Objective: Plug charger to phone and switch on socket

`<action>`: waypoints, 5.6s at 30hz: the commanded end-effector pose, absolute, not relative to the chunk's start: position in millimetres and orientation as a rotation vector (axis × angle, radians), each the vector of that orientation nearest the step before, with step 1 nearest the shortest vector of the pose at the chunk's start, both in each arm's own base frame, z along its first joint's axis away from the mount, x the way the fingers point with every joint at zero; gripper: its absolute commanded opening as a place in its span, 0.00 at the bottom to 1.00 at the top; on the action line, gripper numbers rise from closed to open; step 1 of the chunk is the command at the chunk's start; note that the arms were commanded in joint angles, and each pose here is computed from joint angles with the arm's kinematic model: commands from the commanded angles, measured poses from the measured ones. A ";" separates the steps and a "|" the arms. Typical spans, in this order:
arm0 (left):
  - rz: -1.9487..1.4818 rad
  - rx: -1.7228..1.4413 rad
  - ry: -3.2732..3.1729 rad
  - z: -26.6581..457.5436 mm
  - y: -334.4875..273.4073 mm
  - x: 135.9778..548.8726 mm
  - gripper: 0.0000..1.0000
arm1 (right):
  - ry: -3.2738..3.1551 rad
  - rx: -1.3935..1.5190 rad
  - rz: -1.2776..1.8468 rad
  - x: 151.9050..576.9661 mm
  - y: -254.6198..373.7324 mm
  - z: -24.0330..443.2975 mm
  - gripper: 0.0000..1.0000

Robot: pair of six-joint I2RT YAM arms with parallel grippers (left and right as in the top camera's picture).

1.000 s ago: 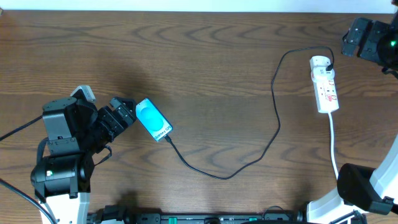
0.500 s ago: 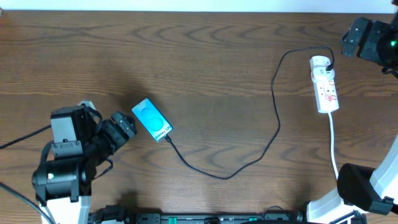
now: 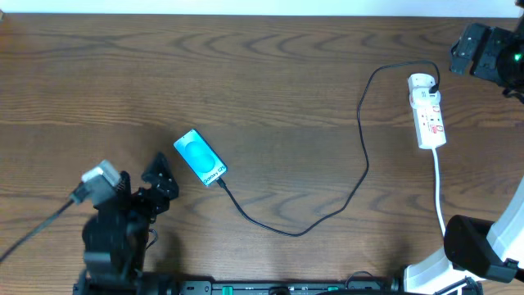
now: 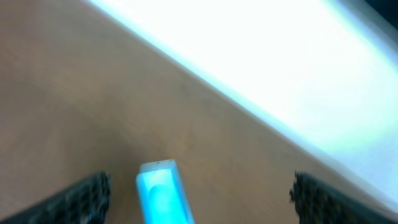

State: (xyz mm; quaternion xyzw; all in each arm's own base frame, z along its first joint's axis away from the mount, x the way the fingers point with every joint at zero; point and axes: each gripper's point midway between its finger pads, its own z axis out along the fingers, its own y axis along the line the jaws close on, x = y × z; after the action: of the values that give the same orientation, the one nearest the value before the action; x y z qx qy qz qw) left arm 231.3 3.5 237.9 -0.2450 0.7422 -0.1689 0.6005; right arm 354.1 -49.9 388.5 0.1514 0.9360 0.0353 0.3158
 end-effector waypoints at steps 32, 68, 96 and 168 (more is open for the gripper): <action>-0.206 -0.526 1.646 137.1 32.9 241.2 0.94 | 2.457 0.402 0.091 351.0 -47.8 391.7 0.99; -0.058 -0.139 1.717 137.7 10.4 243.7 0.94 | 2.457 0.402 0.091 351.2 -47.9 391.6 0.99; -0.058 -0.140 1.718 137.4 10.4 243.8 0.94 | 2.456 0.408 0.074 350.8 -50.1 391.5 0.99; -0.058 -0.140 1.718 137.4 10.4 243.8 0.94 | 1.641 0.042 -0.055 245.9 -9.5 157.7 0.99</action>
State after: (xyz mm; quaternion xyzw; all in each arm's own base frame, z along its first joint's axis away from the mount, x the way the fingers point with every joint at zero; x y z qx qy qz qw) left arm 244.2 12.2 152.9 -0.0695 0.7415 -0.0290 0.6667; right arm 246.5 -9.4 157.1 0.0229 0.7324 -0.0175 0.6802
